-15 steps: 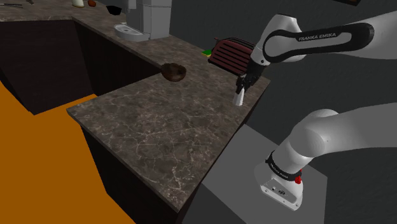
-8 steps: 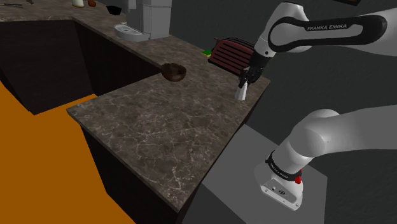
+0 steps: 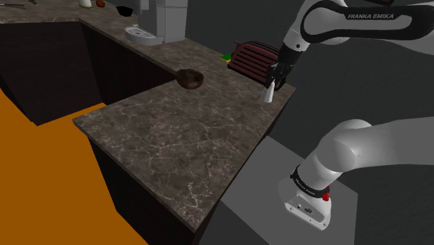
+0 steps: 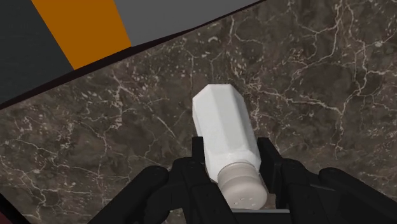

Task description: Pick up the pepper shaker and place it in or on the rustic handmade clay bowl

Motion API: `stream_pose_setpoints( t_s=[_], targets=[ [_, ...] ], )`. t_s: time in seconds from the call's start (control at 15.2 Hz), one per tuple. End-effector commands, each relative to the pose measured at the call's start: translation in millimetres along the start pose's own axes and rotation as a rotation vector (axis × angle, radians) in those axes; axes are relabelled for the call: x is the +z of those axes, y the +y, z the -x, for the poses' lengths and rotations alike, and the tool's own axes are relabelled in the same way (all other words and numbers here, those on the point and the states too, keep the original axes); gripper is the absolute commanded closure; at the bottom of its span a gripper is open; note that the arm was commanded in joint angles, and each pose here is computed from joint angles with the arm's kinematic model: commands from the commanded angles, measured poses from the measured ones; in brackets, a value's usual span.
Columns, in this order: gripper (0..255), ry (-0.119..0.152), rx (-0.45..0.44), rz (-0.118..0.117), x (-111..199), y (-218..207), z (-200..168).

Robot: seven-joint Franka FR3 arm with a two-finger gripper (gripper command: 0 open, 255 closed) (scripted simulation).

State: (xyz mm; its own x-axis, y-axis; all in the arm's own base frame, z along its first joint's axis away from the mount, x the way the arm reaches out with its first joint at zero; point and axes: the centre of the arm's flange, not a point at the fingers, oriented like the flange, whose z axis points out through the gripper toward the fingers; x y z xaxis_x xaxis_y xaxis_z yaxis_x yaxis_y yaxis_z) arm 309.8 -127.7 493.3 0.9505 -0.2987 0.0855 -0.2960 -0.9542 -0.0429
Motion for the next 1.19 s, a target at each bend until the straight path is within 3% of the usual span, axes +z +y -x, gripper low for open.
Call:
stream_pose_setpoints(
  t_s=[0.0, 0.2, 1.12],
  targets=[
    [255, 0.000, 0.000, 0.000, -12.3, -0.9, -1.7],
    [255, 0.000, 0.000, 0.000, -25.9, -1.5, -2.8],
    [255, 0.000, 0.000, 0.000, -18.0, -80.2, -169.9]
  ],
)
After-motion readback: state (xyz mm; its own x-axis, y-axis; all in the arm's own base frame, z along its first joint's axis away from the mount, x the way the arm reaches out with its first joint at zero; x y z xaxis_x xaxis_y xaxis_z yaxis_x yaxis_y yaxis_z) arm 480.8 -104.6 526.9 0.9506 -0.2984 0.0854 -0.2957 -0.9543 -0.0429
